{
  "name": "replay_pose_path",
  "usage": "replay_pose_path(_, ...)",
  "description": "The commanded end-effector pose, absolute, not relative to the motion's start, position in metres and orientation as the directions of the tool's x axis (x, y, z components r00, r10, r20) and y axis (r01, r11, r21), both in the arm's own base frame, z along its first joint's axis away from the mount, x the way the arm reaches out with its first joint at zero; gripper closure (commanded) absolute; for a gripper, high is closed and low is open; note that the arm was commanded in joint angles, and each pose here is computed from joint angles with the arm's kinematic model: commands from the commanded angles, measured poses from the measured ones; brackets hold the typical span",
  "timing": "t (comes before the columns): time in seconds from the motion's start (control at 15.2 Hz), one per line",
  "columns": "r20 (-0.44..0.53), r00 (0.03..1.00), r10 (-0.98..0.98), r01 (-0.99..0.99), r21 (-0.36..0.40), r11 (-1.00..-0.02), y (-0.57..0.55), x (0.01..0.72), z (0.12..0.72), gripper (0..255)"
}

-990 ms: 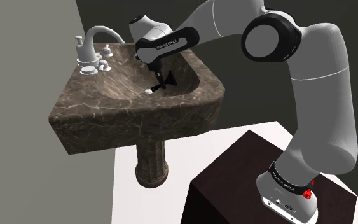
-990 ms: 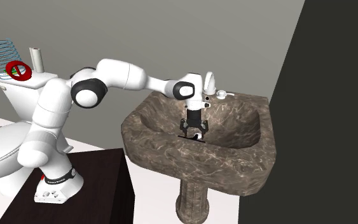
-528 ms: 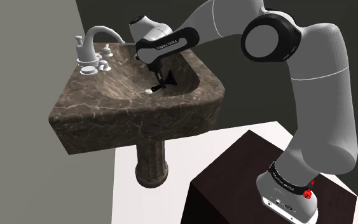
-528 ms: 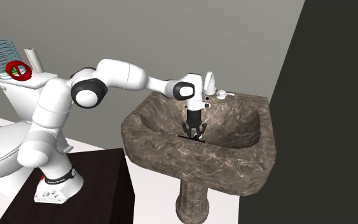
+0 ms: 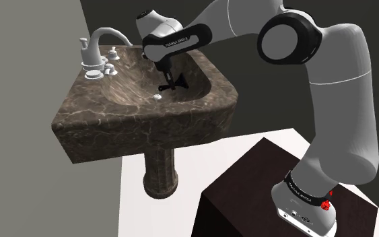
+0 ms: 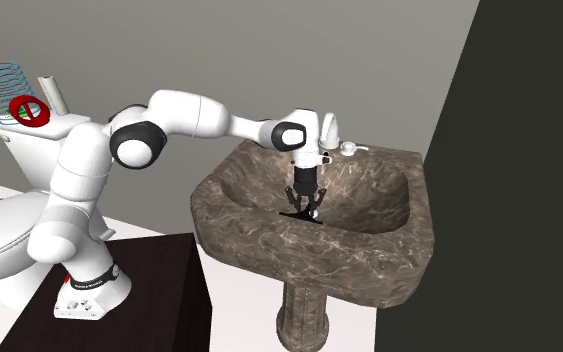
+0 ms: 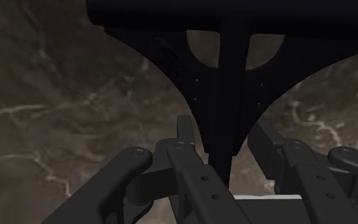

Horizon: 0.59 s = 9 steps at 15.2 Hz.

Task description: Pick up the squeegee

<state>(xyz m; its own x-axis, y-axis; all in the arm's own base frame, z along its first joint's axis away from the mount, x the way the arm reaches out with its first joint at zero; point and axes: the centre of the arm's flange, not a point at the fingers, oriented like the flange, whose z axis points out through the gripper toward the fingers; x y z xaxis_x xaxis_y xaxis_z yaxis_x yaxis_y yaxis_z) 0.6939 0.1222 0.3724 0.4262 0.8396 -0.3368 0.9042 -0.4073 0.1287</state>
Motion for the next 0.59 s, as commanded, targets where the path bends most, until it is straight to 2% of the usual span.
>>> replay_pose_path(0.0,-0.337,0.426,0.839,0.904,0.129,-0.407,0.122,0.694,0.383,255)
replay_pose_path(0.53,-0.337,0.426,0.839,0.904,0.129,-0.407,0.122,0.694,0.425,255)
